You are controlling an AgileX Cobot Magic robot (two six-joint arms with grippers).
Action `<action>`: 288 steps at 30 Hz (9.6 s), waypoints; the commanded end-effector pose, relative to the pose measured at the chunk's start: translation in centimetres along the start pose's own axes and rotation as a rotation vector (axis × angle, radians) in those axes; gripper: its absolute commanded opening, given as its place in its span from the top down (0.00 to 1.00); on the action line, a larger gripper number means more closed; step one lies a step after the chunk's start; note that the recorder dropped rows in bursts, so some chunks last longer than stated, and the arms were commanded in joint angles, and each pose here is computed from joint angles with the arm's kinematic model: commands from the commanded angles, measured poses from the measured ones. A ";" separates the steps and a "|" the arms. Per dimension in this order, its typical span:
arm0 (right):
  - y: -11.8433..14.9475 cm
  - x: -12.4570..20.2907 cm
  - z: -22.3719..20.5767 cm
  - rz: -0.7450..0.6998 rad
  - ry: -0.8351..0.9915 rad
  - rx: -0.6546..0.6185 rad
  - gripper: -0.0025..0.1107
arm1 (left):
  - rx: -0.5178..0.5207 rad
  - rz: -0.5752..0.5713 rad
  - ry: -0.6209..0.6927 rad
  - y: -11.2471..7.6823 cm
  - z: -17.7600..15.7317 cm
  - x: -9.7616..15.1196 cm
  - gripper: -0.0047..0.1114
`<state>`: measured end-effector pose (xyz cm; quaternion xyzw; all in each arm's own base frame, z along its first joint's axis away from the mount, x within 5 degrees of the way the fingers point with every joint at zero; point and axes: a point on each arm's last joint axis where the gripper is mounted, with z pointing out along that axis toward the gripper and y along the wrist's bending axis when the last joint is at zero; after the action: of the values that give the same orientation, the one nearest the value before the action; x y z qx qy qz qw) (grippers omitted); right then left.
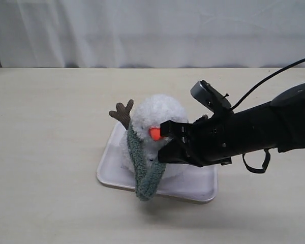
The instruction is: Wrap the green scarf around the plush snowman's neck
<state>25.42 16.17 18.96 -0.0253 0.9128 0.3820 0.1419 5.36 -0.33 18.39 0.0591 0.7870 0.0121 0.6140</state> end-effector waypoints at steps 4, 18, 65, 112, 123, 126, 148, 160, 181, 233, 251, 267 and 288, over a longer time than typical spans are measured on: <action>0.1 0.4 0.2 -0.017 0.041 -0.037 0.44 | -0.004 -0.007 -0.012 0.0 0.0 0.0 0.96; 1.1 3.1 -0.2 -0.097 0.292 -0.189 0.43 | -0.004 -0.007 -0.012 0.0 0.0 0.0 0.96; 9.6 12.1 -24.1 -1.035 -0.694 0.046 0.94 | -0.004 -0.007 -0.012 0.0 0.0 0.0 0.96; 5.5 22.8 -30.7 -1.170 -1.029 0.404 0.94 | -0.004 -0.007 -0.012 0.0 0.0 0.0 0.96; 2.9 21.0 -27.4 -1.027 -0.925 0.780 0.94 | -0.004 -0.007 -0.012 0.0 0.0 0.0 0.96; 1.7 20.5 -26.0 -0.984 -0.871 0.813 0.94 | -0.004 -0.007 -0.012 0.0 0.0 0.0 0.96; -4.7 18.8 -19.2 -1.020 -0.678 0.878 0.94 | -0.004 -0.007 -0.012 0.0 0.0 0.0 0.96; -9.1 19.3 -14.8 -0.975 -0.568 0.864 0.94 | -0.004 -0.007 -0.012 0.0 0.0 0.0 0.96; -7.8 17.9 -16.1 -1.034 -0.877 0.899 0.94 | -0.005 -0.005 -0.012 0.0 0.0 0.0 0.96; -8.5 18.5 -15.4 -0.525 -0.924 0.633 0.94 | -0.004 -0.007 -0.012 0.0 0.0 0.0 0.96; -8.5 18.5 -15.4 -0.526 -0.921 0.637 0.94 | -0.005 -0.005 -0.012 0.0 0.0 0.0 0.96; -8.6 18.5 -15.5 -0.545 -0.916 0.658 0.94 | -0.005 -0.005 -0.012 0.0 0.0 0.0 0.96; -8.8 18.5 -15.7 -0.507 -0.927 0.691 0.94 | -0.004 -0.007 -0.012 0.0 0.0 0.0 0.96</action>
<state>5.36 0.09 18.22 -0.0274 0.7934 -0.0055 0.6080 5.36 -0.33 18.39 0.0591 0.7870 0.0121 0.6140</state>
